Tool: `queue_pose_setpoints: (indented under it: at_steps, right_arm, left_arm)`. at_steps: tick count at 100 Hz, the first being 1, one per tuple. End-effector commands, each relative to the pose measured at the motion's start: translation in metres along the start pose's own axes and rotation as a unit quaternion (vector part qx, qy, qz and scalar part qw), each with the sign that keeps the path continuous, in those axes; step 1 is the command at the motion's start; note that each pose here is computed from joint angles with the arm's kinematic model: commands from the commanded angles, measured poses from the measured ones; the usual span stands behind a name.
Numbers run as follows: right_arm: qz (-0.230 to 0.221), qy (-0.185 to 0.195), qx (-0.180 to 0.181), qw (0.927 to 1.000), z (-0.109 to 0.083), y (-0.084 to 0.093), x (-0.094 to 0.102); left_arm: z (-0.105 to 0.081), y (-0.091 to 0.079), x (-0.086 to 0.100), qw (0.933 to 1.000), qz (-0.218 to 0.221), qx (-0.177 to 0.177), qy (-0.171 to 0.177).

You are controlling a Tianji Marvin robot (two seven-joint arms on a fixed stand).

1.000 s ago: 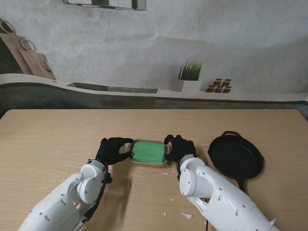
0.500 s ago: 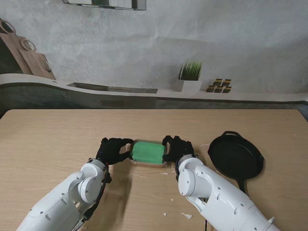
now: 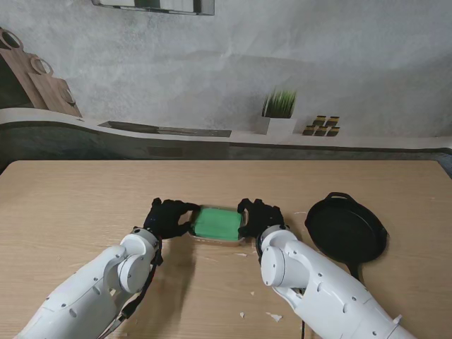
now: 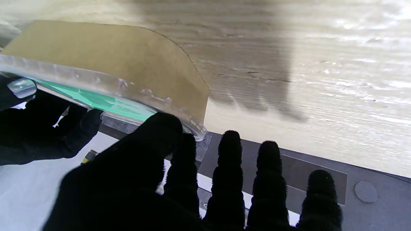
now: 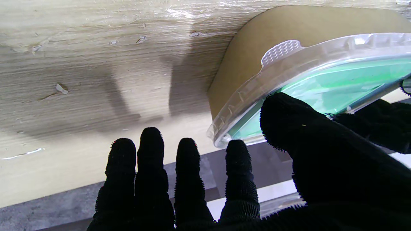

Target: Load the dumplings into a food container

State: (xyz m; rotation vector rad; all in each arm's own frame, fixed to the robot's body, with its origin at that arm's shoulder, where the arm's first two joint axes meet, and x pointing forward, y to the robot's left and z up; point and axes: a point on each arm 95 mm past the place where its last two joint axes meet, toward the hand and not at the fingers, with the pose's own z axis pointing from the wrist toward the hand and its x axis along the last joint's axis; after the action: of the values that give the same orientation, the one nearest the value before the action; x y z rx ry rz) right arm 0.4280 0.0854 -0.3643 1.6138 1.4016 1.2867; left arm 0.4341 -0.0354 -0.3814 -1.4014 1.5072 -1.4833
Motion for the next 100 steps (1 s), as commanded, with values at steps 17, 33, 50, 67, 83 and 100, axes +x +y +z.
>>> queue_pose_setpoints:
  at_steps: [17,33,50,67,83,100]
  right_arm:
    - [-0.003,-0.01,0.024,0.9996,-0.001,-0.017,-0.002]
    - [-0.01,-0.016,0.034,0.9992,-0.001,-0.02,-0.003]
    - [-0.011,-0.02,0.039,0.999,-0.001,-0.023,-0.003]
    - [-0.014,-0.025,0.042,0.9987,-0.002,-0.023,-0.004]
    - [-0.016,-0.029,0.048,0.9983,-0.003,-0.023,-0.004]
    - [-0.022,-0.028,0.051,0.9981,-0.003,-0.022,-0.003]
  left_arm:
    - [-0.004,0.021,-0.01,0.9993,0.008,-0.032,-0.019]
    - [-0.004,0.024,-0.011,0.9992,0.015,-0.033,-0.017]
    - [-0.003,0.03,-0.013,0.9981,0.017,-0.052,-0.028]
    - [-0.004,0.033,-0.016,0.9977,0.019,-0.057,-0.033]
    - [-0.005,0.033,-0.016,0.9976,0.018,-0.058,-0.033]
    - [-0.005,0.031,-0.017,0.9977,0.021,-0.058,-0.028]
